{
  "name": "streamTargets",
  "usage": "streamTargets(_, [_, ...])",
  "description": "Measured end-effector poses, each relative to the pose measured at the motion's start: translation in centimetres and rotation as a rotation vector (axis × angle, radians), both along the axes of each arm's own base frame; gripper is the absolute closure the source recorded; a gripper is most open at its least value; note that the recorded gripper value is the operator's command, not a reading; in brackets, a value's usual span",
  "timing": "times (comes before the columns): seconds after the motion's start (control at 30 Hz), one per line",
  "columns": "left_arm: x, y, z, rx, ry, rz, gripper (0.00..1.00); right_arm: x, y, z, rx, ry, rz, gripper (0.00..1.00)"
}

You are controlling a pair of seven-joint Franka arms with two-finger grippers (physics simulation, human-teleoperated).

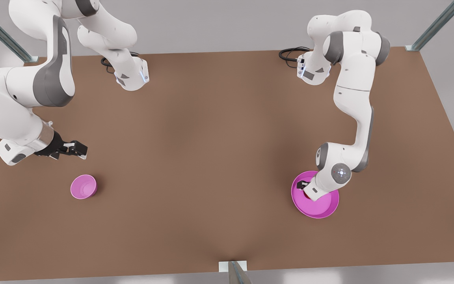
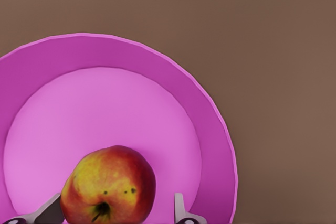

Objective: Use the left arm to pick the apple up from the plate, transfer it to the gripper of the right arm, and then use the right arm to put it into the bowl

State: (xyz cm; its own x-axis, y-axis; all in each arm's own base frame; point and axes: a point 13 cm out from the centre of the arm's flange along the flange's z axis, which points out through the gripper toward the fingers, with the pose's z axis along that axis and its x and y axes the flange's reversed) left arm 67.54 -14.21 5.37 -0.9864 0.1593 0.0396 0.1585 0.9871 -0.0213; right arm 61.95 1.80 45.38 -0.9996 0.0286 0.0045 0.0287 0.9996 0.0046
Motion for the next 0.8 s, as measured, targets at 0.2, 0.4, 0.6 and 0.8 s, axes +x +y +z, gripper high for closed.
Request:
streamTargets(0.2, [-0.1, -0.1, -0.5, 0.000, 0.000, 0.000, 0.00, 0.0, 0.0, 0.0, 0.000, 0.000, 0.001, 0.00])
streamTargets(0.4, [-0.1, 0.0, -0.8, 0.002, 0.001, 0.004, 0.10, 0.0, 0.0, 0.0, 0.000, 0.000, 0.001, 0.00])
streamTargets(0.6, [0.0, 0.0, -1.2, 0.003, -0.001, 0.005, 0.09, 0.0, 0.0, -0.1, 0.000, 0.001, 0.001, 0.00])
streamTargets(0.8, [0.2, -0.1, -1.4, 0.002, -0.008, 0.008, 0.18, 0.0, -0.2, -0.1, 0.001, 0.001, -0.001, 0.00])
